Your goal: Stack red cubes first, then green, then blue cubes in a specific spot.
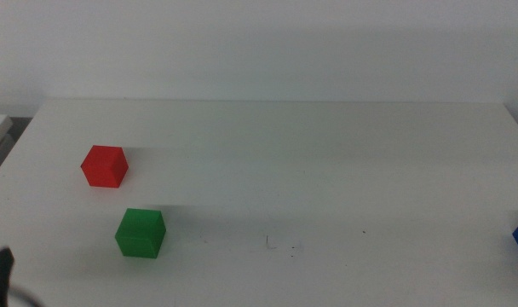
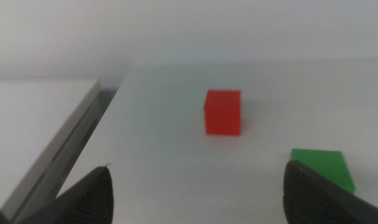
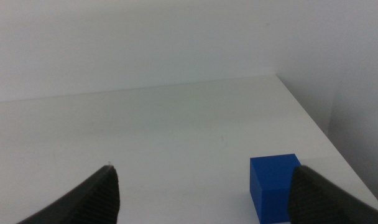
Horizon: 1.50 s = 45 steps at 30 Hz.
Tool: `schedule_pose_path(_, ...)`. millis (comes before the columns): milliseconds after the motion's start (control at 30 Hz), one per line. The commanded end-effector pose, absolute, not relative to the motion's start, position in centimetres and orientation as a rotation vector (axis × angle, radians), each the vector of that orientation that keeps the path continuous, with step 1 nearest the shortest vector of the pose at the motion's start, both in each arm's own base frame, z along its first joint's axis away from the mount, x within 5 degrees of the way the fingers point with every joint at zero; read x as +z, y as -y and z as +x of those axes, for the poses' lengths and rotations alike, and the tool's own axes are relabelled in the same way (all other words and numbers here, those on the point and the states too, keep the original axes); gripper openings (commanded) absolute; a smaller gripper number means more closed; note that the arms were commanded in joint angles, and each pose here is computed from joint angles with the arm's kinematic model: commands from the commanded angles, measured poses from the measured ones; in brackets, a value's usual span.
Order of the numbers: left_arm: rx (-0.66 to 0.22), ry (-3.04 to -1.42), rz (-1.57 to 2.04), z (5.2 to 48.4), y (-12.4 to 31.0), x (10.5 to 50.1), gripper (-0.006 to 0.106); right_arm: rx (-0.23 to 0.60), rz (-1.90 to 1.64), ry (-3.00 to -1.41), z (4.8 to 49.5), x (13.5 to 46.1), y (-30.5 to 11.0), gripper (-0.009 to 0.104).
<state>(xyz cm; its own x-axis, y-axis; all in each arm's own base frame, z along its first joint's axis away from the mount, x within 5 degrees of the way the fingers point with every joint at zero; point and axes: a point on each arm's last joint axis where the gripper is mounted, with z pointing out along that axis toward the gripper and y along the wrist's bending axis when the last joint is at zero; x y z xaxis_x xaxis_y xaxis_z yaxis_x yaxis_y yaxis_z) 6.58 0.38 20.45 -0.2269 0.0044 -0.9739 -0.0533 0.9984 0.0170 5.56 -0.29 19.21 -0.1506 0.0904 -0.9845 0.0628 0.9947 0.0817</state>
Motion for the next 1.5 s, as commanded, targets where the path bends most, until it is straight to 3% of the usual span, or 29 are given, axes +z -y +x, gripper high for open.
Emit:
schedule_pose_path(0,0.036,-1.854,-0.103,8.1,-0.7,22.7,0.094,0.015,0.109,-1.712,5.5,19.2,0.3,0.085)
schedule_pose_path(233,-0.028,-2.172,-0.166,16.3,-1.3,29.4,0.094,0.015,0.109,-1.712,5.5,19.2,0.3,0.085)
schedule_pose_path(400,-0.044,-2.467,-0.141,21.6,-1.6,31.0,0.094,0.015,0.109,-1.712,5.5,19.2,0.3,0.085)
schedule_pose_path(500,-0.069,-2.548,-0.125,25.5,-1.8,31.0,0.094,0.015,0.109,-1.712,5.5,19.2,0.3,0.085)
schedule_pose_path(833,-0.086,-2.728,0.065,36.5,-2.1,27.3,0.094,0.015,0.109,-1.712,5.5,19.2,0.3,0.085)
schedule_pose_path(967,-0.054,-2.782,0.157,39.9,-1.3,25.6,0.094,0.015,0.109,-1.712,5.5,19.2,0.3,0.085)
schedule_pose_path(1467,-0.08,-2.846,0.177,44.5,-0.5,17.1,0.094,0.015,0.109,-1.712,5.5,19.2,0.3,0.085)
